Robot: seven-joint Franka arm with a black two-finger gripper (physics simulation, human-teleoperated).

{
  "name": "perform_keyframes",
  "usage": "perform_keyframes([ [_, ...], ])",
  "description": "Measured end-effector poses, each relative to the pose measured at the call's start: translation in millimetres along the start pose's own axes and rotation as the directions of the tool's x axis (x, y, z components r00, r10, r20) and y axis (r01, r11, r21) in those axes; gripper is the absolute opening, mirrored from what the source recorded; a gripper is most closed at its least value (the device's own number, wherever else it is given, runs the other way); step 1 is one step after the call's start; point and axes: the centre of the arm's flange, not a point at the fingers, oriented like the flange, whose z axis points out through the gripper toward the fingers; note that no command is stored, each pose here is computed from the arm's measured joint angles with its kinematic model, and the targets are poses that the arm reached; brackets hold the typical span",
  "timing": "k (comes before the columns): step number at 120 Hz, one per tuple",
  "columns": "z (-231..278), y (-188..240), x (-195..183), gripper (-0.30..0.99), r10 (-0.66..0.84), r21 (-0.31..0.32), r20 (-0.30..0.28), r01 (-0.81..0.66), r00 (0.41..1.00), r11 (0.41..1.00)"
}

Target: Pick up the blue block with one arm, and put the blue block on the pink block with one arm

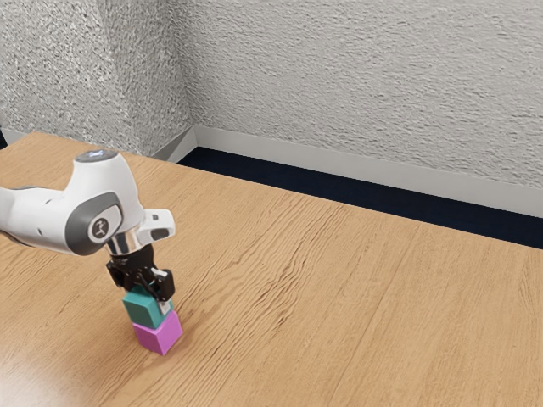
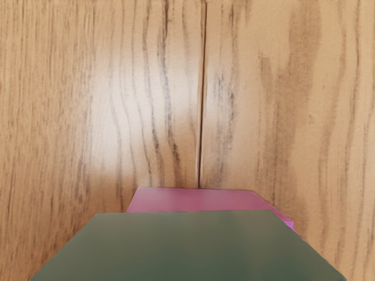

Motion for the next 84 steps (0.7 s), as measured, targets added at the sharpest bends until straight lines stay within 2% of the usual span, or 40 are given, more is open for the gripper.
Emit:
perform_keyframes([
  [23,-11,4,1,0.58,0.011,-0.005,-0.023,-0.011,1.000,1.000],
  [36,-72,16,20,0.62,0.039,-0.007,-0.128,-0.040,0.991,0.999],
  [47,-157,24,50,0.65,0.076,0.020,-0.227,-0.073,0.971,0.997],
  [52,-189,21,57,0.65,0.087,0.037,-0.249,-0.080,0.965,0.996],
  [62,-223,12,61,0.67,0.112,0.068,-0.251,-0.097,0.962,0.993],
  [84,-231,15,54,0.68,0.174,0.092,-0.174,-0.160,0.969,0.983],
])
